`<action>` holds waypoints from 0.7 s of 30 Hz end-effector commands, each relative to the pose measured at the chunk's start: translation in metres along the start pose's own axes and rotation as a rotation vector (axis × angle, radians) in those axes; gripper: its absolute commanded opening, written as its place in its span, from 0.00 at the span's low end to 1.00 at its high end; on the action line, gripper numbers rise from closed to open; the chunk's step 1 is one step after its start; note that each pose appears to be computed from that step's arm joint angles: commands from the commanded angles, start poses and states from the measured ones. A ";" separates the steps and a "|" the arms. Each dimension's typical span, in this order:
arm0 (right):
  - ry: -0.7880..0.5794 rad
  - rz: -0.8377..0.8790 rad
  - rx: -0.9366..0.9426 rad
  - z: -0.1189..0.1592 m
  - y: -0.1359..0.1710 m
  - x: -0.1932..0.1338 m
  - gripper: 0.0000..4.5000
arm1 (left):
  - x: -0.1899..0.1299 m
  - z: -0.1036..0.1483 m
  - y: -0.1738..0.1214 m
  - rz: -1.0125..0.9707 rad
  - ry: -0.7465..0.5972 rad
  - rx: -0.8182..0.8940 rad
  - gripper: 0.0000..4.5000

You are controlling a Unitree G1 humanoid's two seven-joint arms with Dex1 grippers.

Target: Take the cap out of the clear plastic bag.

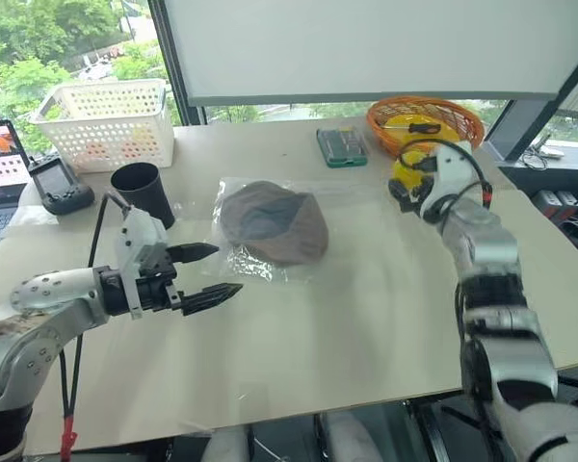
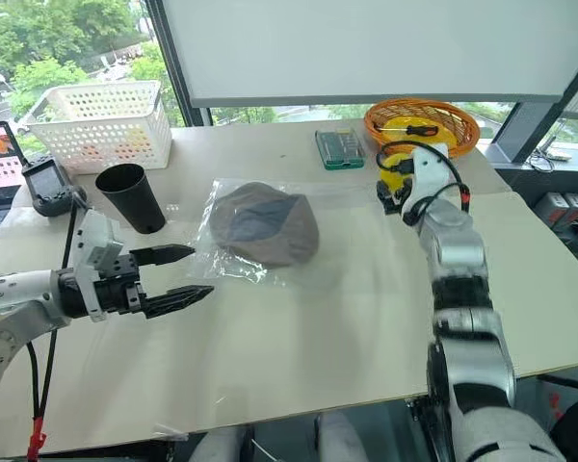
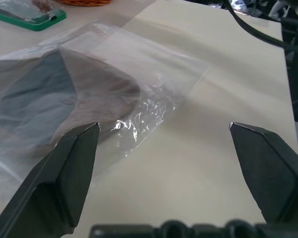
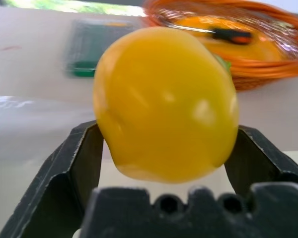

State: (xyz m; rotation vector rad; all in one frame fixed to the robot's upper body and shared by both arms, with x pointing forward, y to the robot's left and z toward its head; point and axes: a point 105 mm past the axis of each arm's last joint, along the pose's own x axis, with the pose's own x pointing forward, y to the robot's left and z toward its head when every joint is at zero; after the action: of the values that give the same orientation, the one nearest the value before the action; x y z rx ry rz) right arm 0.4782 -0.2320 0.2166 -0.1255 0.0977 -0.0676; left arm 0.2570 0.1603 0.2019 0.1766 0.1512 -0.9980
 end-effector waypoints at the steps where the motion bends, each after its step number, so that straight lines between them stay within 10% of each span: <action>1: -0.028 -0.055 -0.038 0.001 -0.007 0.004 0.88 | -0.001 0.011 -0.003 0.016 -0.042 0.013 1.00; 13: 0.104 -0.098 -0.088 -0.048 -0.018 0.001 1.00 | -0.005 0.010 -0.021 0.039 -0.045 -0.017 1.00; 21: 0.028 -0.105 -0.059 -0.023 -0.022 0.002 1.00 | -0.004 0.010 -0.022 0.037 -0.051 -0.021 1.00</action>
State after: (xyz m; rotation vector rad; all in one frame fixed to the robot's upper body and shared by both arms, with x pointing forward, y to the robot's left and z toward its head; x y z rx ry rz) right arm 0.4716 -0.2543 0.1596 -0.1867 0.2334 -0.1628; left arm 0.2408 0.1551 0.2024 0.1120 0.1479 -0.9403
